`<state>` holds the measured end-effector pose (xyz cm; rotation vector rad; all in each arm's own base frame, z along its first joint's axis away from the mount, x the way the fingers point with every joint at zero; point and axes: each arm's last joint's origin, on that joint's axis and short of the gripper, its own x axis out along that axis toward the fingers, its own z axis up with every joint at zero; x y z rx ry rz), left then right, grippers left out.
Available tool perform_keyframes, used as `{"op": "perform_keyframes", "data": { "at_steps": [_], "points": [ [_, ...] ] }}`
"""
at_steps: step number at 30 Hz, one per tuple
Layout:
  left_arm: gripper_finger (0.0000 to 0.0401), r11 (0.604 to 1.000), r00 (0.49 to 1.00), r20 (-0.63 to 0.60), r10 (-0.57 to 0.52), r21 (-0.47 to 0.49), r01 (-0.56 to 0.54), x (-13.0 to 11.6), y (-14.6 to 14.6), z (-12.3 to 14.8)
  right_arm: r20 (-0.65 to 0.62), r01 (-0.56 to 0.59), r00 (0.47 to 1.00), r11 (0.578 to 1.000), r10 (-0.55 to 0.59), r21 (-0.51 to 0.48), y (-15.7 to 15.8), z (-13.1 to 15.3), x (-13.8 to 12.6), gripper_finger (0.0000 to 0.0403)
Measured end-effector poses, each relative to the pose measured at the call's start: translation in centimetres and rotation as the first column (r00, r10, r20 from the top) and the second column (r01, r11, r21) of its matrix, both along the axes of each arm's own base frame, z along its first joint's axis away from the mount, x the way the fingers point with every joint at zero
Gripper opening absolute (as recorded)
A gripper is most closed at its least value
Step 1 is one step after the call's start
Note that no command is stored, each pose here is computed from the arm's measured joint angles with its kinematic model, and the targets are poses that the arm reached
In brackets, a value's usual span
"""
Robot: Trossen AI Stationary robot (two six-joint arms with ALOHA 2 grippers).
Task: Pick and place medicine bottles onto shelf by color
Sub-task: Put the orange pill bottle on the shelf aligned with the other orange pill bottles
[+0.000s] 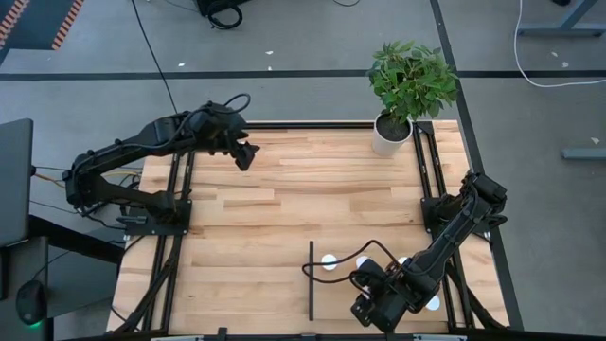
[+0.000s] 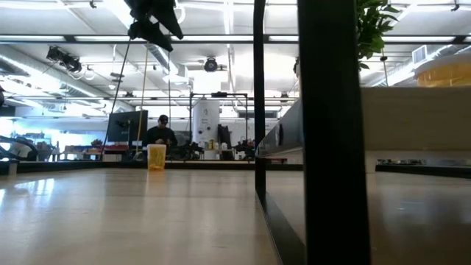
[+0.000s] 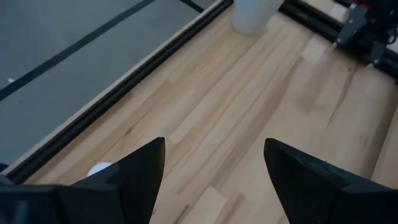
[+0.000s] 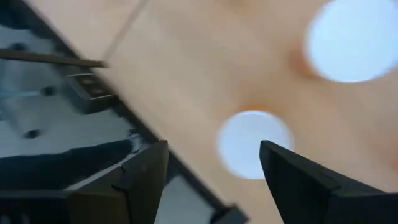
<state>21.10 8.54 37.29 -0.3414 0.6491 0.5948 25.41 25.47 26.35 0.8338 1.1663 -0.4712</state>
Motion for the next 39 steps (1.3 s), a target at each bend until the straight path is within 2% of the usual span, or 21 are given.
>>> {"op": "perform_keyframes", "data": {
  "at_steps": [5, 14, 21, 34, 39],
  "points": [
    [0.0272, 1.000, 1.000, -0.006, -0.004, -0.008, 0.004, 0.0, 0.0, -0.1, -0.059, 0.027, 0.998, 0.998, -0.030, -0.052, -0.6, -0.4, -0.5, 0.0261],
    [0.0261, 1.000, 1.000, -0.003, -0.013, -0.016, 0.013, 0.0, 0.0, -0.1, -0.033, 0.141, 0.990, 0.990, -0.141, 0.021, -0.4, -3.0, -0.3, 0.0261],
    [0.0252, 0.999, 1.000, -0.001, -0.028, -0.023, 0.028, 0.0, -0.1, -0.1, -0.029, 0.168, 0.986, 0.985, -0.167, 0.041, -0.4, -3.3, -0.3, 0.0261],
    [0.0234, 0.999, 0.999, -0.003, -0.033, -0.024, 0.033, 0.0, -0.1, -0.1, -0.013, 0.090, 0.996, 0.995, -0.089, 0.046, -0.2, -1.8, 0.2, 0.0261],
    [0.0231, 0.999, 0.999, -0.006, -0.033, -0.025, 0.033, 0.0, -0.1, -0.1, -0.007, -0.040, 0.999, 0.998, 0.040, 0.058, 0.2, -0.9, 0.3, 0.0261]
  ]
}}
